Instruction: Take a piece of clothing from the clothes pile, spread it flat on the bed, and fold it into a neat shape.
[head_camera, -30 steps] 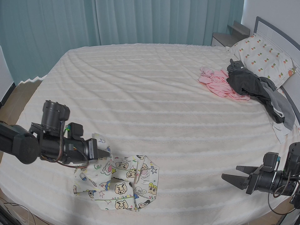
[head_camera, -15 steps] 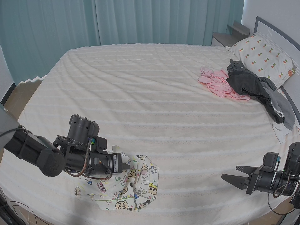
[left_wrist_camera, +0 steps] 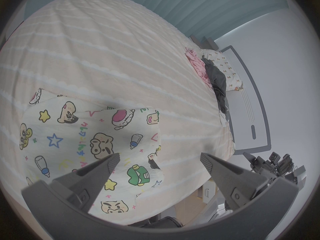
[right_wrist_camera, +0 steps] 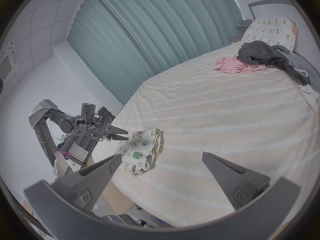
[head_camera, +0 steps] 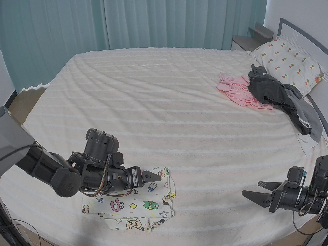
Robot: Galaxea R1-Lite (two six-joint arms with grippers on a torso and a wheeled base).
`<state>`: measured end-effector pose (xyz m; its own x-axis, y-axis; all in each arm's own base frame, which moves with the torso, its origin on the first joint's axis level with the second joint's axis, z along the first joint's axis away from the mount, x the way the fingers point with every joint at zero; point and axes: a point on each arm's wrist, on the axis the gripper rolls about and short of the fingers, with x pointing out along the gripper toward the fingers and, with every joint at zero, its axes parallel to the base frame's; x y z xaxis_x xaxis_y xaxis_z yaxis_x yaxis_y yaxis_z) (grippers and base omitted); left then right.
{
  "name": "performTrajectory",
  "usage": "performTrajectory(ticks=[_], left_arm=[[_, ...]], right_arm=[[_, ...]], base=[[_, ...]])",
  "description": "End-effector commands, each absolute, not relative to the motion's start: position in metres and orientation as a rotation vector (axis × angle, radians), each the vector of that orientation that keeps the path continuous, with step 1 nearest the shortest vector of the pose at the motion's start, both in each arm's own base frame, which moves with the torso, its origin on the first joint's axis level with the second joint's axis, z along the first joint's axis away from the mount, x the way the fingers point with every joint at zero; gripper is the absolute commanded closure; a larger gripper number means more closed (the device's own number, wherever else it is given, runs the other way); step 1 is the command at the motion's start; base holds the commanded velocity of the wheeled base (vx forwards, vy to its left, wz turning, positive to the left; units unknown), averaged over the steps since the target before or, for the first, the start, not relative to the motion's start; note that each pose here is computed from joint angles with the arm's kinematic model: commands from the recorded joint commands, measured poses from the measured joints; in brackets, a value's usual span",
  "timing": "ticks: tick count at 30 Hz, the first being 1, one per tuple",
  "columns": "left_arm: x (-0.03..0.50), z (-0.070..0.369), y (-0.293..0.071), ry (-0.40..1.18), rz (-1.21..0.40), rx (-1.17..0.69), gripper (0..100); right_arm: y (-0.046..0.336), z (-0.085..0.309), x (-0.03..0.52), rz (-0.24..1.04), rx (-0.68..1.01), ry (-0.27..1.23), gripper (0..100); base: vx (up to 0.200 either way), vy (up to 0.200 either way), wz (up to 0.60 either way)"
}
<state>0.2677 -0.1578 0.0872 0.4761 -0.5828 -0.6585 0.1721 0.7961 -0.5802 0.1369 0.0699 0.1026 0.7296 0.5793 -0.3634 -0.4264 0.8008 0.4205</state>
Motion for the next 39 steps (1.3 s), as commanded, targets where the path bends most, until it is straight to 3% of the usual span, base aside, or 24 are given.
performTrajectory(ticks=[1,11,19,24,29,39], left_arm=[[0.246,0.114,-0.139,0.920,-0.473,-0.544,0],[0.173,0.110,-0.065,0.898,-0.339,-0.637,0],[0.145,0.110,-0.055,0.857,-0.378,-0.803,0],[0.145,0.107,-0.052,0.864,-0.370,-0.822,0],[0.146,0.105,-0.044,0.873,-0.428,-0.878,0],[0.150,0.103,-0.033,0.882,-0.424,-0.939,0]], right_arm=[[0.070,0.102,0.137,0.564,0.320,0.510,0],[0.082,0.100,0.139,0.621,0.321,0.547,0],[0.118,0.085,0.168,0.694,0.288,0.651,0],[0.139,0.085,0.189,0.724,0.308,0.656,0],[0.176,0.060,0.212,0.755,0.293,0.730,0],[0.196,0.040,0.229,0.757,0.275,0.767,0]], base=[[0.000,0.000,0.00],[0.000,0.000,0.00],[-0.150,0.000,0.00],[0.000,0.000,0.00],[0.000,0.000,0.00],[0.000,0.040,0.00]])
